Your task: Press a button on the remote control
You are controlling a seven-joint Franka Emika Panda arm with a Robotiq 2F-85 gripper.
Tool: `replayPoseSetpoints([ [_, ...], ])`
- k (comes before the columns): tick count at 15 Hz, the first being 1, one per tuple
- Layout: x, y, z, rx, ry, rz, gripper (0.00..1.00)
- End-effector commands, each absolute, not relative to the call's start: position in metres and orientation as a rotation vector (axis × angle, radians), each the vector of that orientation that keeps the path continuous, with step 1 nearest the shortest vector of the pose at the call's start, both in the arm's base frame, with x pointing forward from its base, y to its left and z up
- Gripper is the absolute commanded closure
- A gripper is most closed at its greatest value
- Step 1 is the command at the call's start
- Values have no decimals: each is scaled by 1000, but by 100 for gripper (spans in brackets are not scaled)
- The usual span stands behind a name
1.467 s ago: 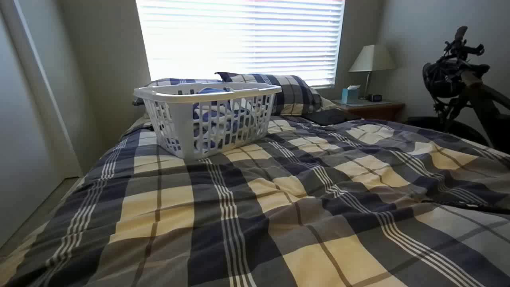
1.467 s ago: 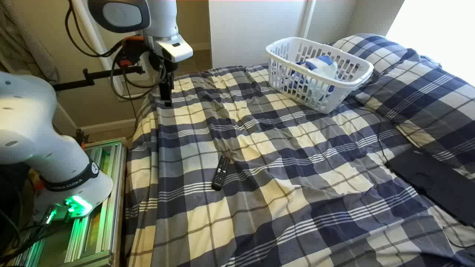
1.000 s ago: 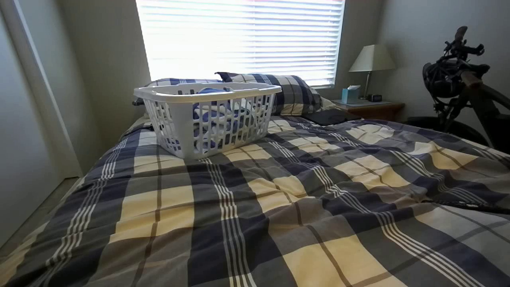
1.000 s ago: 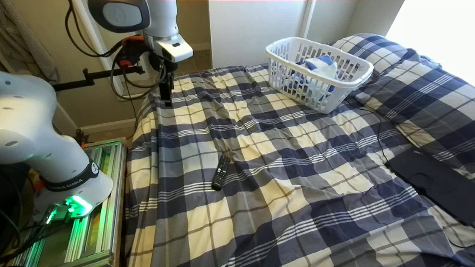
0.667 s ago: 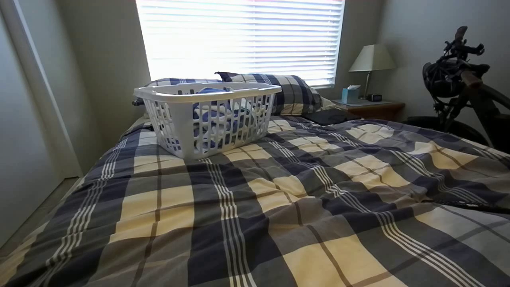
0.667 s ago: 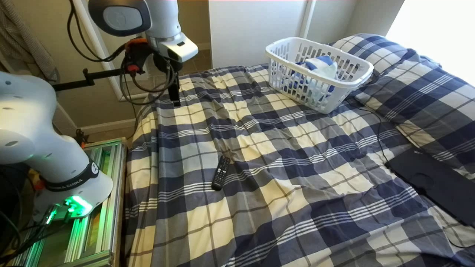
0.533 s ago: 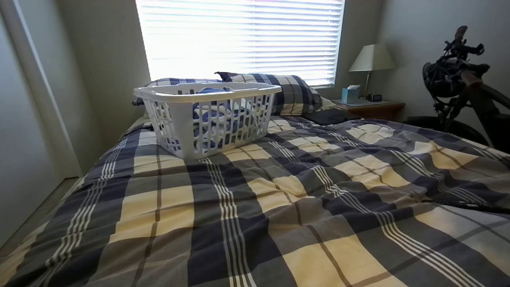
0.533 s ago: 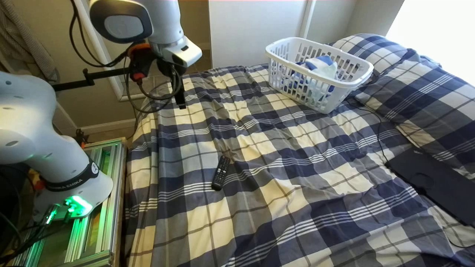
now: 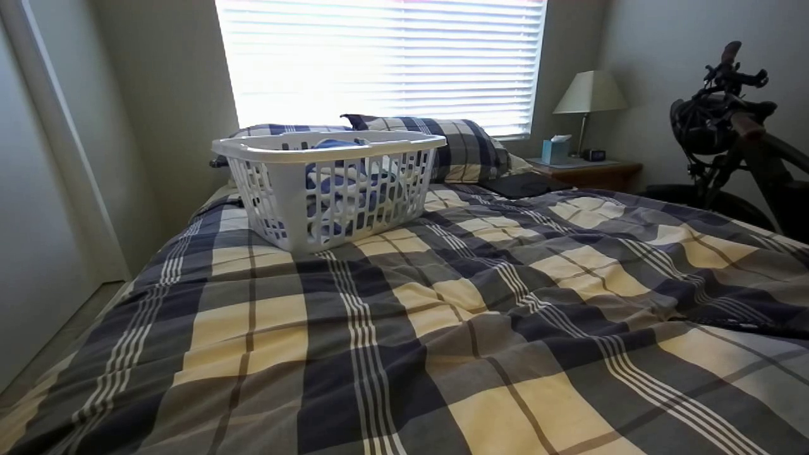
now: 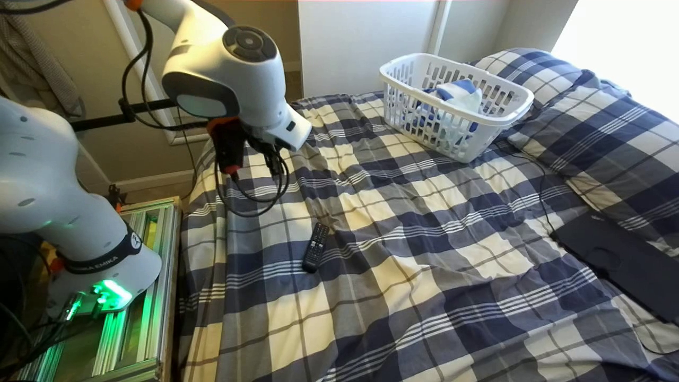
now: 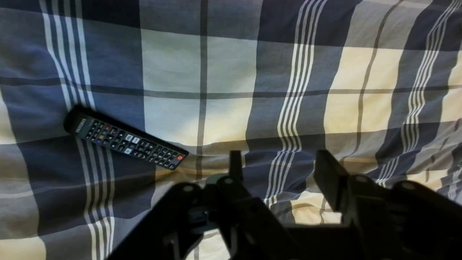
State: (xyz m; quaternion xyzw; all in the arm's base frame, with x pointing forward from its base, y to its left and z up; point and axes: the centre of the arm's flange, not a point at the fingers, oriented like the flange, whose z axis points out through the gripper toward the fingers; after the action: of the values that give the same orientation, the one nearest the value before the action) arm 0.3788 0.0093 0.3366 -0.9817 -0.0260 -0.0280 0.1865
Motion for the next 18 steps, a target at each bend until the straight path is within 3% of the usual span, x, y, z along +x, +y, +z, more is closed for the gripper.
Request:
replayPoseSetpoints([
  [1,412,0,300,-2667,-90,-17,77],
  [4,425,-7,275,-2633,-71,32,94],
  [6,434,-12,256,-2629,-42,65,98],
  [16,466,-45,165,-2561,133,343,94],
  [18,450,-41,174,-2573,121,293,94],
])
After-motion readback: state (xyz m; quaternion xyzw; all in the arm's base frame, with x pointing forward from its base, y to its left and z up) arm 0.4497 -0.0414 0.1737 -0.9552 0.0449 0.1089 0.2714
